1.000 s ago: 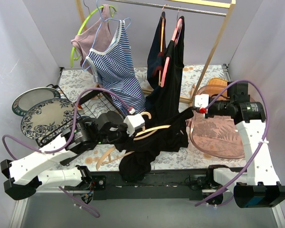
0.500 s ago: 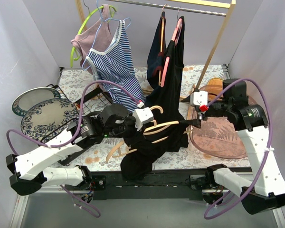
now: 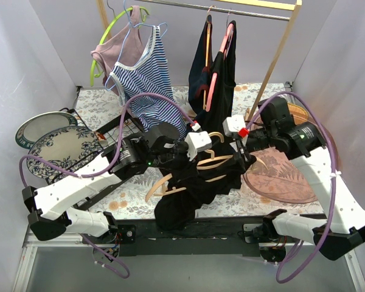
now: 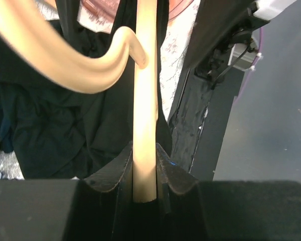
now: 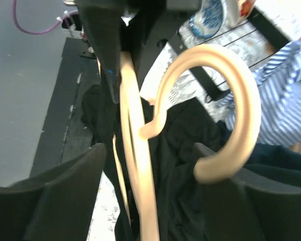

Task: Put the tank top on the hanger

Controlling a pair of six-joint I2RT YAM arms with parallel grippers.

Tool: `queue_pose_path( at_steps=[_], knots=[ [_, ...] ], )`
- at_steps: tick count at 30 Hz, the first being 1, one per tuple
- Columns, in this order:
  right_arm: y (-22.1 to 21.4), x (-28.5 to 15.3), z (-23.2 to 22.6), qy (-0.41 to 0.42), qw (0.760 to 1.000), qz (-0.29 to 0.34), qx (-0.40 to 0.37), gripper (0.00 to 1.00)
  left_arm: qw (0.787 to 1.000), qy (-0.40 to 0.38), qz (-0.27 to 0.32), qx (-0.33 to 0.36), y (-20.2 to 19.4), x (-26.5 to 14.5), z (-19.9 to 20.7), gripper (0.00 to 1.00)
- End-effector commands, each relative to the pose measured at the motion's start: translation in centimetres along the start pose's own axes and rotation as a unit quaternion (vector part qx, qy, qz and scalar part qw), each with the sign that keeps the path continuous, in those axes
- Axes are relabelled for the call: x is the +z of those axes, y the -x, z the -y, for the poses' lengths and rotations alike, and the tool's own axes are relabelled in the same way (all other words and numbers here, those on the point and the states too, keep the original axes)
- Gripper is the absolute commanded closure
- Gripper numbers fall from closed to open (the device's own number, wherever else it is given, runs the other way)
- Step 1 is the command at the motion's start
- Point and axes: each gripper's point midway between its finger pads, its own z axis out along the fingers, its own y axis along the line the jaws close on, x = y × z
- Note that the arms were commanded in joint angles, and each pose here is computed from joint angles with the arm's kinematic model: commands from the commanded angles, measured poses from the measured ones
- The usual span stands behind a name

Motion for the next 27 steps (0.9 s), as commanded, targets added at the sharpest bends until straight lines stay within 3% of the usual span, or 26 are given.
queue_pose_path(
  at_steps=[1, 4, 5, 8, 14, 15, 18, 19, 20, 22, 27],
  knots=[
    [-0.2, 1.0, -1.6, 0.046, 0.997, 0.001, 0.056, 0.31, 0.997, -0.018, 0.072, 0.023, 4.6, -1.8, 0.8, 1.0],
    [-0.5, 1.4, -2.9, 0.077, 0.994, 0.004, 0.073, 0.55, 0.997, -0.011, 0.072, 0.024, 4.6, -1.9, 0.6, 1.0],
    [-0.6, 1.4, -3.2, 0.082, 0.994, 0.004, 0.077, 0.78, 0.997, -0.011, 0.074, 0.023, 4.5, -1.9, 0.6, 1.0],
    [-0.7, 1.4, -3.7, 0.087, 0.993, 0.008, 0.079, 0.99, 0.996, -0.01, 0.084, 0.021, 4.4, -2.2, 0.7, 1.0],
    [-0.3, 1.0, -4.2, 0.094, 0.994, 0.012, 0.056, 0.99, 0.995, -0.016, 0.101, 0.011, 4.0, -3.0, 1.2, 0.99],
    [-0.4, 0.9, -4.1, 0.091, 0.995, 0.005, 0.049, 0.99, 0.995, -0.014, 0.097, 0.011, 3.8, -3.0, 1.1, 0.82],
    [-0.4, 0.4, -3.9, 0.086, 0.996, -0.015, 0.029, 0.99, 0.997, -0.017, 0.077, 0.019, 2.7, -3.5, 1.2, 0.58],
    [-0.5, 0.3, -3.9, 0.086, 0.996, -0.017, 0.027, 0.99, 0.998, -0.018, 0.062, 0.025, 1.9, -3.6, 1.2, 0.4],
    [-0.6, 0.3, -4.0, 0.087, 0.996, -0.02, 0.025, 0.99, 0.998, -0.016, 0.055, 0.029, 1.7, -3.6, 1.1, 0.33],
    [-1.0, 0.4, -4.2, 0.09, 0.995, -0.022, 0.029, 0.99, 0.999, -0.014, 0.038, 0.035, 1.2, -3.9, 1.0, 0.26],
    [-2.1, 0.5, -4.3, 0.087, 0.995, -0.033, 0.031, 0.99, 0.998, 0.001, 0.047, 0.05, 1.9, -4.7, 0.6, 0.21]
  ],
)
